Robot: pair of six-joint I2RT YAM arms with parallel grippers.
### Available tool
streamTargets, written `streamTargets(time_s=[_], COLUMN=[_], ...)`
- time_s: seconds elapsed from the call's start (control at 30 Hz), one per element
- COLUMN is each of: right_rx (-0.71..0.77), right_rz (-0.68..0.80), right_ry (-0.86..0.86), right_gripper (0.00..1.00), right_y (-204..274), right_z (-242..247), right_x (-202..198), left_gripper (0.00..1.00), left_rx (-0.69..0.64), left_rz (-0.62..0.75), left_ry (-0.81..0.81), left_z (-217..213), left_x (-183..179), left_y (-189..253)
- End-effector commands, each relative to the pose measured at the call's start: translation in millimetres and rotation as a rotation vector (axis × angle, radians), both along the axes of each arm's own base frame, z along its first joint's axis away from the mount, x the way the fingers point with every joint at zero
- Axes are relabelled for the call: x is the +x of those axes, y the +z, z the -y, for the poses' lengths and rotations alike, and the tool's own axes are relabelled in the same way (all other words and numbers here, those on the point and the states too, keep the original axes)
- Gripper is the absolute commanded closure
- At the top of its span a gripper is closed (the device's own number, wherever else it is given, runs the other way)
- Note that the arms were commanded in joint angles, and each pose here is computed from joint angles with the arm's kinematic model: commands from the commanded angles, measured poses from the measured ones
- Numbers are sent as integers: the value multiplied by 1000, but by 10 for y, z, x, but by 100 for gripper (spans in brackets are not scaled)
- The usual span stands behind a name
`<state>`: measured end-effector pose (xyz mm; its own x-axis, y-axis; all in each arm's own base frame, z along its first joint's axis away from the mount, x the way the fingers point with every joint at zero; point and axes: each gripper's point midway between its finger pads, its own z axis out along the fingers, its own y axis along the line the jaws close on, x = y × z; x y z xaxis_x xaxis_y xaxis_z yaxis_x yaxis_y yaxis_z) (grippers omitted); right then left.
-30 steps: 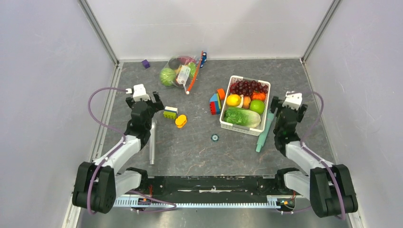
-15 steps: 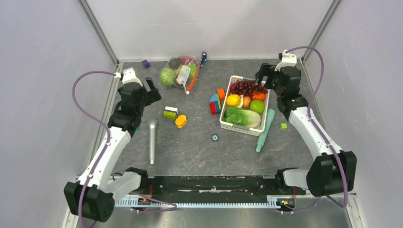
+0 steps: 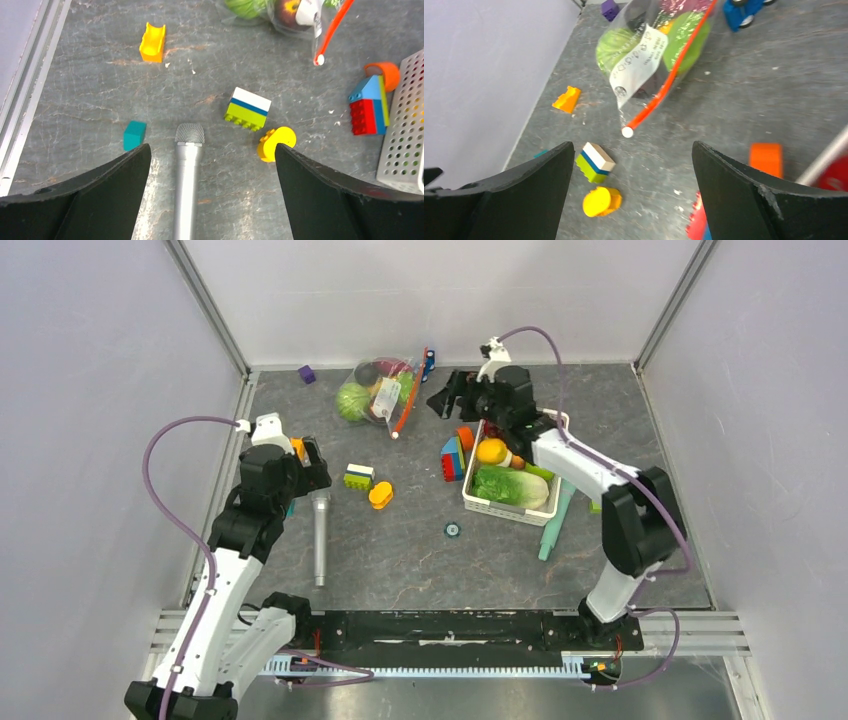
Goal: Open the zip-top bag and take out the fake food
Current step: Pick up the zipper food storage bag at the center of the board.
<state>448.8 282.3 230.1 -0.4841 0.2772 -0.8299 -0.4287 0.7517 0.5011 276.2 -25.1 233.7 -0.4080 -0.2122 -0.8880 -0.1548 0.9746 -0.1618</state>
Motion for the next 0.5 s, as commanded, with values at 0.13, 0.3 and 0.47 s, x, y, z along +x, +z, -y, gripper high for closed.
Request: streamTargets(time_s=[0.13, 0.3, 0.47], right_rx=[212, 263, 302], right_rz=[-64, -110, -146], right_ry=[4, 15, 6], right_gripper=[15, 20, 22], right_y=[-290, -568, -800], right_z=[-646, -955, -1173], right_x=[321, 476, 587], left_gripper=[0, 0, 0], left_rx=[77, 74, 76], left_rz=[-44, -39, -39], left_ry=[-16, -17, -13], left_z=[-74, -72, -81], left_x=[-80, -98, -103], left_y=[-146, -143, -145])
